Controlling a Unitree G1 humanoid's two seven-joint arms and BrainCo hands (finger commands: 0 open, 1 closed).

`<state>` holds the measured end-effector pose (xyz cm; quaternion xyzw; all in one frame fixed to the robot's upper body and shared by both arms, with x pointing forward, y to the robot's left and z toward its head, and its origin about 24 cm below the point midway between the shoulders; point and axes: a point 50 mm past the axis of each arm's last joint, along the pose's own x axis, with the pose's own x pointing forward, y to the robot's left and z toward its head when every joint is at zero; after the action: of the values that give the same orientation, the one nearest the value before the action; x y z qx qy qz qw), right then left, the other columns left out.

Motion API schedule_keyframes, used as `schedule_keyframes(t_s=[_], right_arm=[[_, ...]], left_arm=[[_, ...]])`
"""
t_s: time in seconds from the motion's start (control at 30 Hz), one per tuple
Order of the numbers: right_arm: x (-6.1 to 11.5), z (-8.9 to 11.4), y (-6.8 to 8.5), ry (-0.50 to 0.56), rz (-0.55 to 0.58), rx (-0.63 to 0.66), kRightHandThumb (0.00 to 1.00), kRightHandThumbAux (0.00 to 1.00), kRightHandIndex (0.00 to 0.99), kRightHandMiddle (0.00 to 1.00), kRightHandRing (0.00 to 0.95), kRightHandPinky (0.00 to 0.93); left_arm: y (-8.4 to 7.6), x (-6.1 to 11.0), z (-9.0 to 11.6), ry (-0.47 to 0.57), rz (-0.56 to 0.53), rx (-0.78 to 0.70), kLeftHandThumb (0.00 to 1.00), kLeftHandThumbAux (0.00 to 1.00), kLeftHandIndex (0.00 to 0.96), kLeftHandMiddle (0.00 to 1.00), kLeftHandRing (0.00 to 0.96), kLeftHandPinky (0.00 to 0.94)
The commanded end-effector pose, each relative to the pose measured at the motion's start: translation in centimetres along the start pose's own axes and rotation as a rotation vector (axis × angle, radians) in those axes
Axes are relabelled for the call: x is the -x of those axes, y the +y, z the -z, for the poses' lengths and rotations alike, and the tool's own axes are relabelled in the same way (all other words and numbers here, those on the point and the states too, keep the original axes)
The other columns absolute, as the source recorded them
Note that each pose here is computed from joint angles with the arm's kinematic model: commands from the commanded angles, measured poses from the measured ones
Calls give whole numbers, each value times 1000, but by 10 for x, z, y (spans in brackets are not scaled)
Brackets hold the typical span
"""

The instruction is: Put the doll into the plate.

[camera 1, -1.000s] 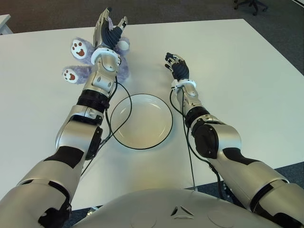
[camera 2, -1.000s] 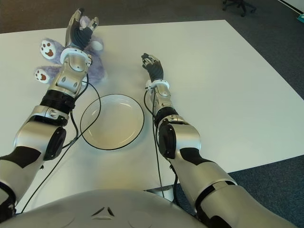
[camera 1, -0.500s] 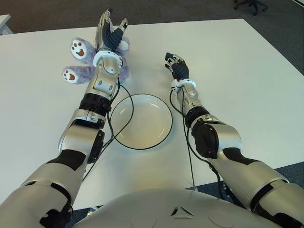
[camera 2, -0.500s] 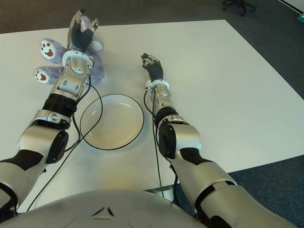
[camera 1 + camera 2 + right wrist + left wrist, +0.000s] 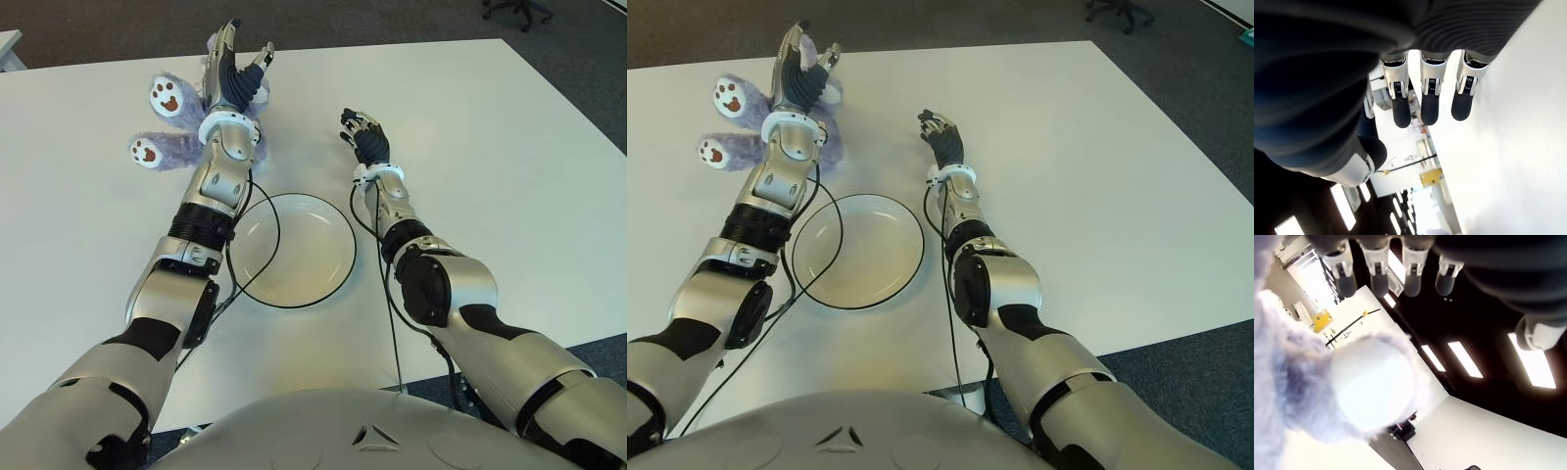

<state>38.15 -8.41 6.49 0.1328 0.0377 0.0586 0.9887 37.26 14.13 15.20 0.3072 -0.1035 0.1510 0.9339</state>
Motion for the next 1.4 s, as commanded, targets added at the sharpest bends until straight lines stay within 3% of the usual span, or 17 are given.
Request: schedule_keyframes(t_s=[0.03, 0.4, 0.73, 1.07, 1.23, 1.4], right_arm=[[11, 29, 1, 112, 14, 1, 700, 732, 403, 150, 116, 147], [12, 31, 2, 107, 17, 12, 702, 731, 404, 168, 132, 152], [9, 28, 5, 118, 12, 26, 700, 731, 404, 159, 127, 156], [10, 29, 2, 130, 21, 12, 700, 731, 406, 156, 123, 155], [9, 27, 4, 116, 14, 13, 700, 731, 406, 161, 128, 159], [11, 29, 2, 113, 16, -4, 699, 730, 406, 162, 129, 146]], left_arm=[[-6, 8, -6, 4, -1, -12, 340, 280, 0, 0, 0, 4], [-7, 4, -4, -38, 16, -26, 387, 274, 0, 0, 0, 0], [-7, -1, -24, -136, 8, -176, 339, 260, 0, 1, 9, 21], [2, 12, -22, -146, 2, -199, 348, 273, 0, 0, 3, 37], [11, 17, -27, -162, -41, -222, 334, 275, 0, 0, 28, 132], [16, 22, -29, -159, -72, -245, 332, 295, 0, 0, 60, 161]])
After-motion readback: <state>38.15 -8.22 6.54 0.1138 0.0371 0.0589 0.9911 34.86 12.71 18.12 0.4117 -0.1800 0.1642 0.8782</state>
